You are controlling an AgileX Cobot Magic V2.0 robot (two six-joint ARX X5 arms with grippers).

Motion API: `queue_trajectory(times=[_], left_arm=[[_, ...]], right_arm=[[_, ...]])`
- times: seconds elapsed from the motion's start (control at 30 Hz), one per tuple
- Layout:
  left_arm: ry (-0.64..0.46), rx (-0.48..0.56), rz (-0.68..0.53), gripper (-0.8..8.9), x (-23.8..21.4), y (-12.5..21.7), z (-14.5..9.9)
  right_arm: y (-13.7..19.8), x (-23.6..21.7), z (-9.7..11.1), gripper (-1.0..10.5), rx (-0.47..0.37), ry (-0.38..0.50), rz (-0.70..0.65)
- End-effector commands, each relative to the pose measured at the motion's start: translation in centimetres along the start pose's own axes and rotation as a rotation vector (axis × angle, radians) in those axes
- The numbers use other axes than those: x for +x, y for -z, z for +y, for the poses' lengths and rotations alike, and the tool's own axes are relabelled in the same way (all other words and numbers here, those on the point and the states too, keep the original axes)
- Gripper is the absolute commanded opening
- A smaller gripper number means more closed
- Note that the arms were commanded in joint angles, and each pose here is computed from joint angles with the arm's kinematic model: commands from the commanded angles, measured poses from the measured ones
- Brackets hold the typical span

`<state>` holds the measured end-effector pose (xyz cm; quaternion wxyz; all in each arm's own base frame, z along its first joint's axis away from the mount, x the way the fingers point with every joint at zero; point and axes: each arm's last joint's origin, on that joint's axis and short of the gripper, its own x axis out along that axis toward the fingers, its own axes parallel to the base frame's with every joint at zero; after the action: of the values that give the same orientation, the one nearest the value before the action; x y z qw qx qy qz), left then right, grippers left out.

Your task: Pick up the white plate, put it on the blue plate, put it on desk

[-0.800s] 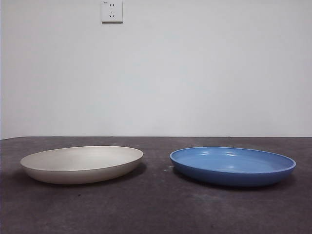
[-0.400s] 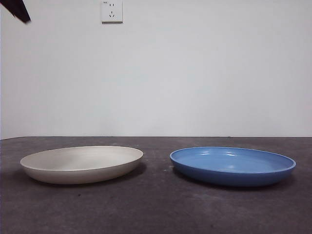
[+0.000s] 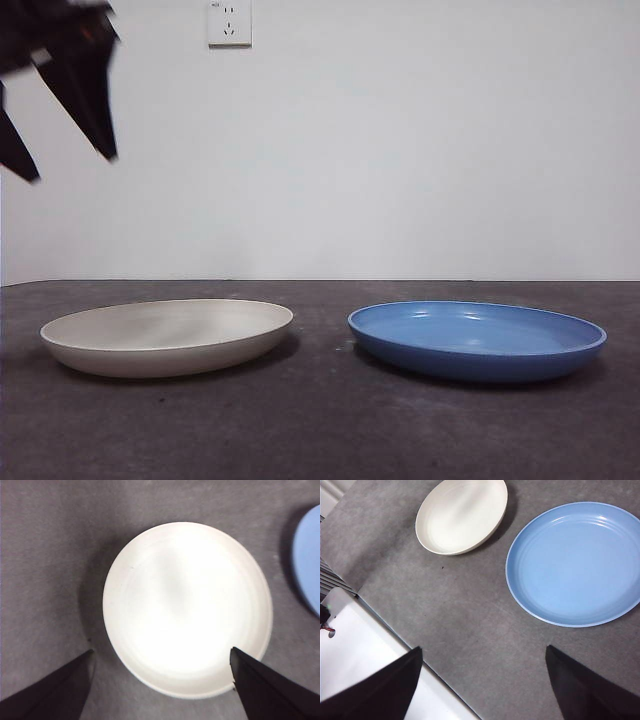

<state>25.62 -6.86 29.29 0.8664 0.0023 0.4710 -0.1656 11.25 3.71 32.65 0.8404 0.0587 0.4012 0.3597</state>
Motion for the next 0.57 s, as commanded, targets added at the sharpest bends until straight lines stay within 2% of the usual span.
queue_trajectory(times=[0.03, 0.3, 0.57], left_arm=[[-0.003, -0.004, 0.028, 4.34, 2.1, -1.2, 0.2], [-0.087, -0.035, 0.123, 4.35, 7.4, -1.5, 2.2], [-0.107, -0.073, 0.159, 4.34, 9.9, -1.3, 4.0]], right_arm=[[-0.4, -0.3, 0.2, 3.9, -0.008, -0.001, -0.019], [-0.4, -0.3, 0.2, 3.9, -0.008, -0.001, -0.019], [-0.4, -0.3, 0.2, 3.9, -0.009, -0.001, -0.020]])
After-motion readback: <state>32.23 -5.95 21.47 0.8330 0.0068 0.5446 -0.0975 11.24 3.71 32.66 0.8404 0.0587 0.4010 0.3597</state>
